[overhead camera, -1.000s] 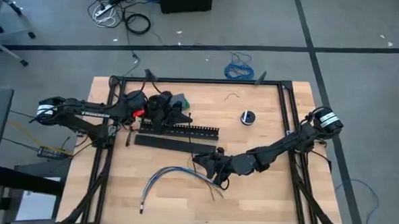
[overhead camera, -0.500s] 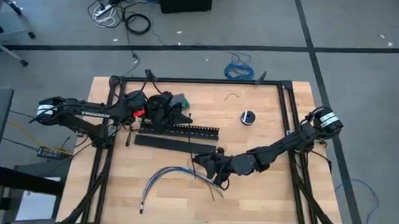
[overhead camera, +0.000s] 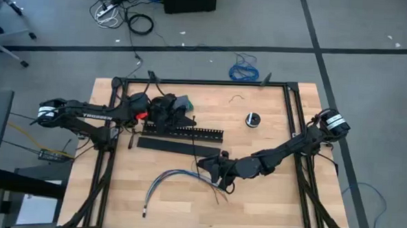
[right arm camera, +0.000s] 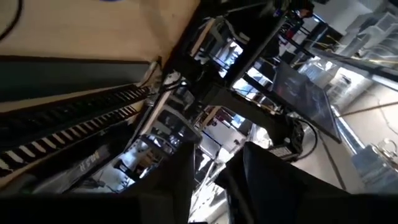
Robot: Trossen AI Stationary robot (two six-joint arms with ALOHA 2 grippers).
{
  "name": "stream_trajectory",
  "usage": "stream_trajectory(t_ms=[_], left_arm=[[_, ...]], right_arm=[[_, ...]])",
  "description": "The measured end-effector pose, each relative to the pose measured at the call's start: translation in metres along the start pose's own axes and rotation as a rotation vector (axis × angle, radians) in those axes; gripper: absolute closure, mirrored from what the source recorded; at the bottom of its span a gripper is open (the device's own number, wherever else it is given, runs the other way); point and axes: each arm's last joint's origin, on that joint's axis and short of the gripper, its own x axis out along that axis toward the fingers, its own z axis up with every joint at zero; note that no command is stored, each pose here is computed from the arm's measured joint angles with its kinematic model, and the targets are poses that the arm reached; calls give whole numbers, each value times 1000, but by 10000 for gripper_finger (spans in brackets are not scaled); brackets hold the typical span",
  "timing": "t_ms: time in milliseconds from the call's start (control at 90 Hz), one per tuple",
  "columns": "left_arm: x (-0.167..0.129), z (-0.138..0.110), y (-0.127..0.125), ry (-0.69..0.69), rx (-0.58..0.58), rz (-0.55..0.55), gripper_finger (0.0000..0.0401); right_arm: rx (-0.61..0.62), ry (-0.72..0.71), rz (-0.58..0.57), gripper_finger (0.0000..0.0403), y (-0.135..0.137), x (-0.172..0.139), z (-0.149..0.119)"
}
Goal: Ziptie cables
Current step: Wrap the right black zip tie on the cables
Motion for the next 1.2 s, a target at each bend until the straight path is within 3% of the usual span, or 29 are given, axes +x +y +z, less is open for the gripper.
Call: stream_trajectory(t_ms=[533, 1200], left_arm=[[2, 8, -7, -52, 12, -25, 401], [6, 23, -9, -19, 138, -6, 401]], right_arm=[[25, -42, -6, 276, 1, 0, 2], [100, -46, 40, 286, 1, -7, 12]])
